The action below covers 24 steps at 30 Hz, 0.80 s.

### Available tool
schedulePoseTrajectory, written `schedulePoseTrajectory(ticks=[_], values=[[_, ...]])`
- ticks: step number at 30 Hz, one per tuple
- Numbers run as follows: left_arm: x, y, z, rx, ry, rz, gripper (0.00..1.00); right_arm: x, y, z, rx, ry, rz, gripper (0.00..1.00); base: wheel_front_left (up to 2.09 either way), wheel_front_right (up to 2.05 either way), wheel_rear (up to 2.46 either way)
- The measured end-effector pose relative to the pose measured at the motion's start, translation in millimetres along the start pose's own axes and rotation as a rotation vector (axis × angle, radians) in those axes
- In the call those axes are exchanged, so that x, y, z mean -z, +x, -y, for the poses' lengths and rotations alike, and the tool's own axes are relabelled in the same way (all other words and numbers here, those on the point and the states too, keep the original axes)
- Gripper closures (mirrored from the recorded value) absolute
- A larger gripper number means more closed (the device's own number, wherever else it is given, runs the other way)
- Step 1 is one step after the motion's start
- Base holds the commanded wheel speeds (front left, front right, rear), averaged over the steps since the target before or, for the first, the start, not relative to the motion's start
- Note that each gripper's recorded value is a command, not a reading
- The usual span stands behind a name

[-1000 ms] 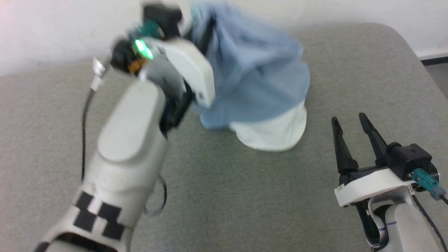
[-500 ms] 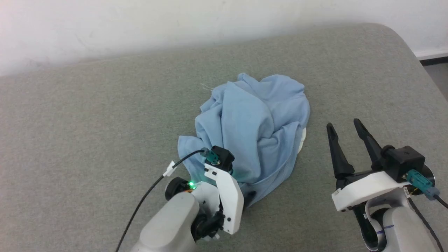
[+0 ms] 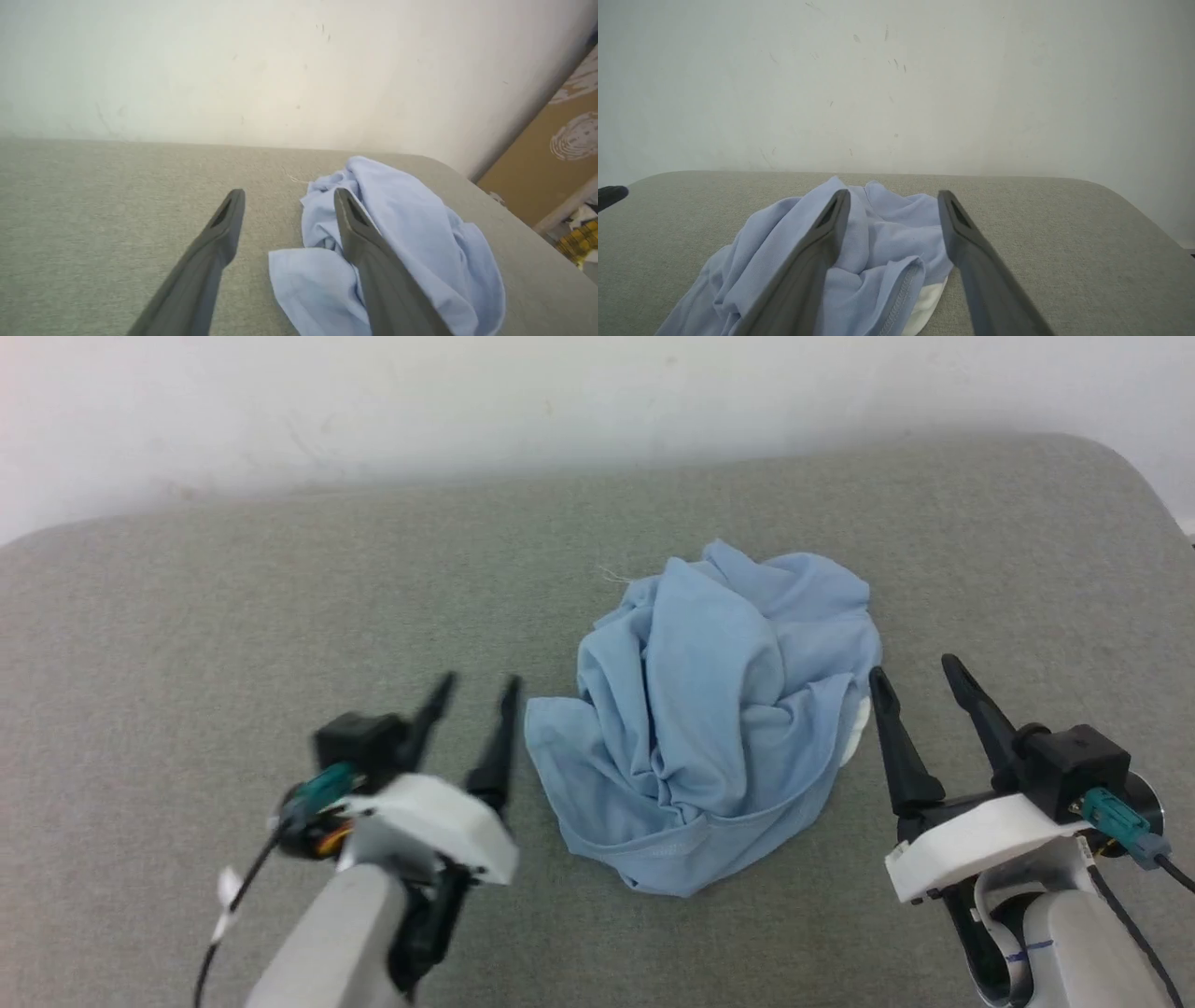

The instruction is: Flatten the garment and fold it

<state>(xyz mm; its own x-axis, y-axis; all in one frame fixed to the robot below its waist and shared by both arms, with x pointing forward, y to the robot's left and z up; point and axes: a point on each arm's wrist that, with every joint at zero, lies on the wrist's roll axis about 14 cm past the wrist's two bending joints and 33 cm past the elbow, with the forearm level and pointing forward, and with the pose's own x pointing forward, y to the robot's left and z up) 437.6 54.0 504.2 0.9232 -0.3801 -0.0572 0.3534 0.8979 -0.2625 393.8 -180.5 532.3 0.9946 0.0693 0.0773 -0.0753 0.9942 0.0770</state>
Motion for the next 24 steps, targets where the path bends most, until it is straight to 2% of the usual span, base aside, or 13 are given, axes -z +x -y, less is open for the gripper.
schedulePoseTrajectory(ticks=[5, 10, 17, 20, 24], values=[[-30, -28, -56, -0.201, 0.069, 0.179, 0.00, 1, 6, -8, -0.025, -0.009, -0.013, 0.00, 0.00, 0.00, 0.00], [-54, -52, -88, -0.325, 0.110, 0.270, 0.00, 10, 24, -1, -0.008, -0.028, -0.092, 0.00, 0.00, 0.00, 0.00], [-62, -66, -111, -0.412, 0.112, 0.321, 0.00, 41, 72, 20, 0.050, -0.020, -0.306, 0.00, 0.00, 0.00, 0.00], [-56, -69, -119, -0.438, 0.109, 0.312, 0.00, 59, 91, 11, 0.030, -0.024, -0.411, 0.00, 0.00, 0.00, 0.00], [-47, -73, -132, -0.470, 0.103, 0.292, 0.00, 72, 121, -14, -0.036, -0.030, -0.477, 0.00, 0.00, 0.00, 0.00]])
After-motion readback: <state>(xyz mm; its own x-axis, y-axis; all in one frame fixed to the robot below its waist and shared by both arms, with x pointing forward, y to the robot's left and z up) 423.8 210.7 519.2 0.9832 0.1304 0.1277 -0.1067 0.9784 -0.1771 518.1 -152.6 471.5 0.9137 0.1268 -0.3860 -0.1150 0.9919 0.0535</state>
